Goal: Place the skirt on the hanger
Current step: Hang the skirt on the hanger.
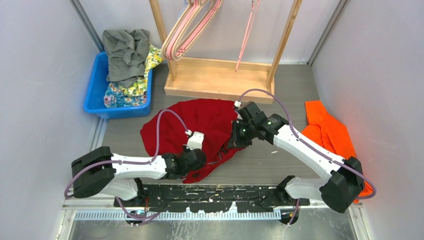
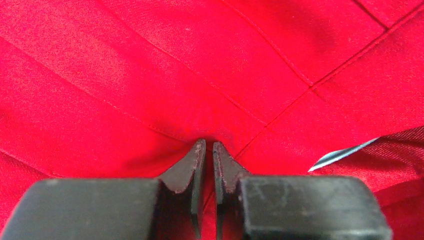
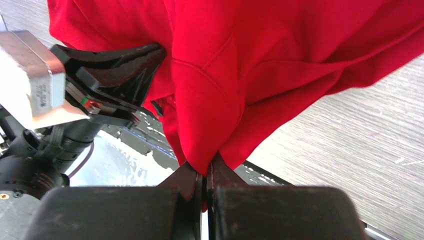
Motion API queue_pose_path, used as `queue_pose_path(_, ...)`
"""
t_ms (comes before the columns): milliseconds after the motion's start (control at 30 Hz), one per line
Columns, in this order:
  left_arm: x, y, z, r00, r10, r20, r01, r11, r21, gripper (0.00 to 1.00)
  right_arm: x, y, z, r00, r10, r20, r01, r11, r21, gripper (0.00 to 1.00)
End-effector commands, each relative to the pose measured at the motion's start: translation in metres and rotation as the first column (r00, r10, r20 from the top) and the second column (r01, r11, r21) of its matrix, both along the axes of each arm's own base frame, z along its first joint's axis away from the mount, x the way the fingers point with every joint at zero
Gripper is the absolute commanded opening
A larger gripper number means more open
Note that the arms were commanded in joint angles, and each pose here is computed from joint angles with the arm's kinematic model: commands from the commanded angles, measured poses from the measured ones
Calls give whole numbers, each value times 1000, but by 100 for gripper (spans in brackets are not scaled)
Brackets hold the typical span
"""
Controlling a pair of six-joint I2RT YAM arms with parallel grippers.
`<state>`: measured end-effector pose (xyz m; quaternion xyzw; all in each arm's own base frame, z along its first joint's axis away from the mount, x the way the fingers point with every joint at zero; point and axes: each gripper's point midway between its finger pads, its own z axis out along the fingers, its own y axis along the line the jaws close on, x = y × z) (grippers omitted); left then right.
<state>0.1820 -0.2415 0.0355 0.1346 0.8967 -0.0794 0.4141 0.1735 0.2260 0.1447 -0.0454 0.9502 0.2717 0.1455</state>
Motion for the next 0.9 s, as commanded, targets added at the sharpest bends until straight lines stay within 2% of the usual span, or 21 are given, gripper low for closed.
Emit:
queue_pose_path(0, 4, 2, -6, 999, 19, 27, -19, 1000, -7, 10, 25, 28, 31, 995, 31, 98, -37, 997, 61, 1)
queue_pose_path(200, -4, 6, -7, 1000, 10, 18, -9, 998, -62, 9, 54, 73, 65, 981, 51, 186, -76, 989, 127, 1)
queue_pose_path(300, -8, 8, 4, 999, 2, 50, 3, 995, -96, 9, 64, 105, 88, 961, 86, 261, -123, 984, 127, 1)
queue_pose_path(500, -11, 21, 15, 997, 11, 77, -1, 993, -121, 9, 96, 149, 105, 940, 82, 331, -140, 978, 154, 1)
queue_pose_path(633, -13, 27, 13, 997, 19, 78, -9, 991, -131, 9, 116, 169, 79, 954, 111, 277, -140, 986, 86, 1)
queue_pose_path(867, -14, 29, 13, 997, 20, 80, -8, 989, -147, 8, 127, 175, -13, 977, 106, 185, -102, 994, -28, 1)
